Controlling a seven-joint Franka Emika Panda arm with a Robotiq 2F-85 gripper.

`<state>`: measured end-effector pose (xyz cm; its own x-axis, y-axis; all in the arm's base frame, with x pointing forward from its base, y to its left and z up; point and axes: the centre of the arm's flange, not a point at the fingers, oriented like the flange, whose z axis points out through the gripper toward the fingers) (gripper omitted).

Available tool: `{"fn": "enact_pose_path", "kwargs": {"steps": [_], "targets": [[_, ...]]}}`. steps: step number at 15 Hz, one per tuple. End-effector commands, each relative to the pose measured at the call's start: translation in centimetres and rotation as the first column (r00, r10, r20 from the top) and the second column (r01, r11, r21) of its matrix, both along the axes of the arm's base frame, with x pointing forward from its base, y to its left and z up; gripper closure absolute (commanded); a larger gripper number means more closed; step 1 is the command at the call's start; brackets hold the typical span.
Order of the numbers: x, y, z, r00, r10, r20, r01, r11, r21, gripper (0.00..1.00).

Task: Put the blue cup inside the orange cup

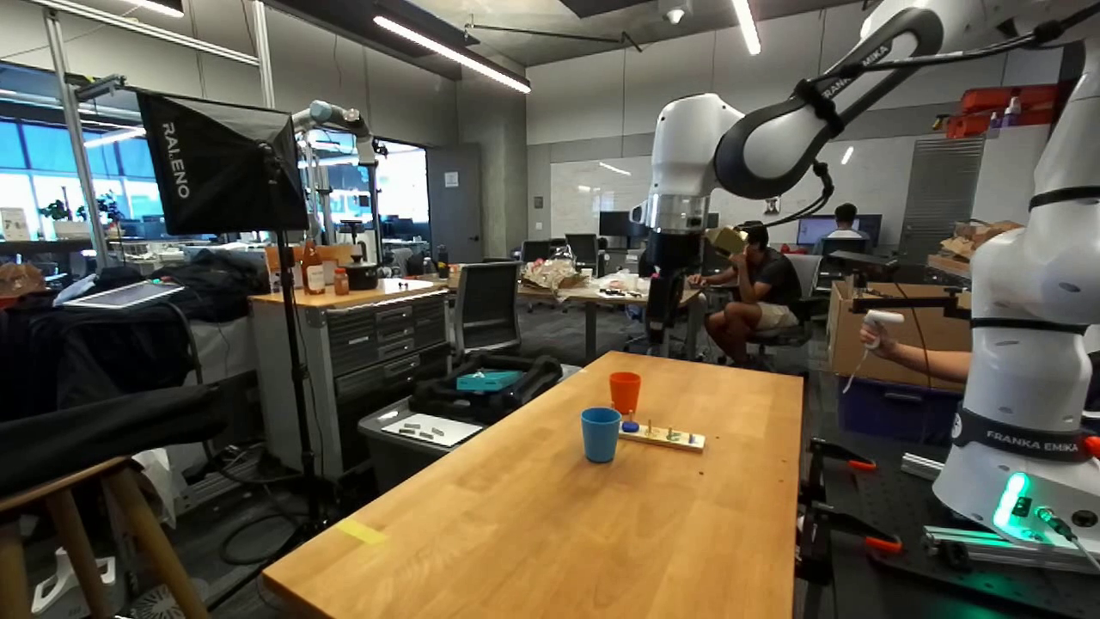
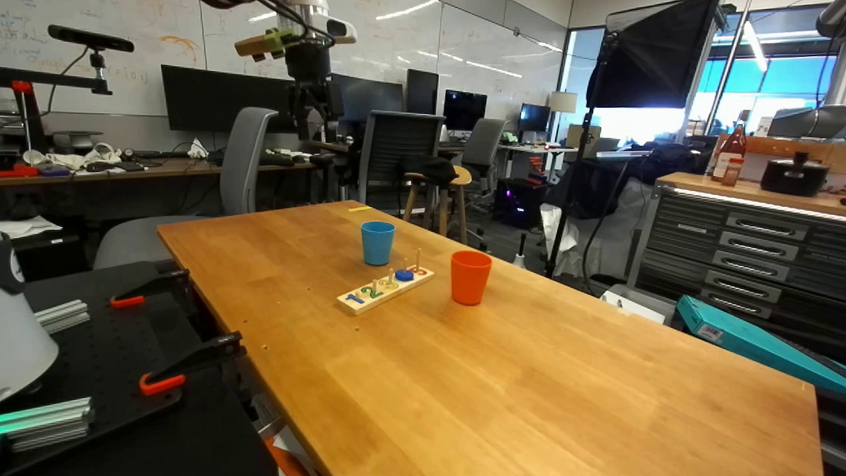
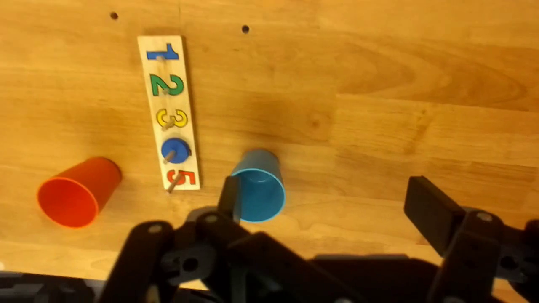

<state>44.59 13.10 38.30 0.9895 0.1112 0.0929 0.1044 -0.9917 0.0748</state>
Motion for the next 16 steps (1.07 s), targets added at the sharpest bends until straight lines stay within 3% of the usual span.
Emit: {"fn": "enact_pose_path", "kwargs": {"steps": [1, 5, 11, 16], "targets": [[6.1, 3.2, -3.1, 0.999, -0.007, 0.047, 0.007, 1.0, -0.015, 0.0], [10.2, 3.5, -6.4, 0.998, -0.045, 0.043, 0.047, 0.998, -0.039, 0.0], [11.2, 3.1, -13.3, 0.999, -0.042, 0.008, 0.042, 0.992, -0.116, 0.0], [12.1, 4.0, -16.9, 0.999, -0.052, -0.009, 0.051, 0.991, -0.127, 0.0]]}}
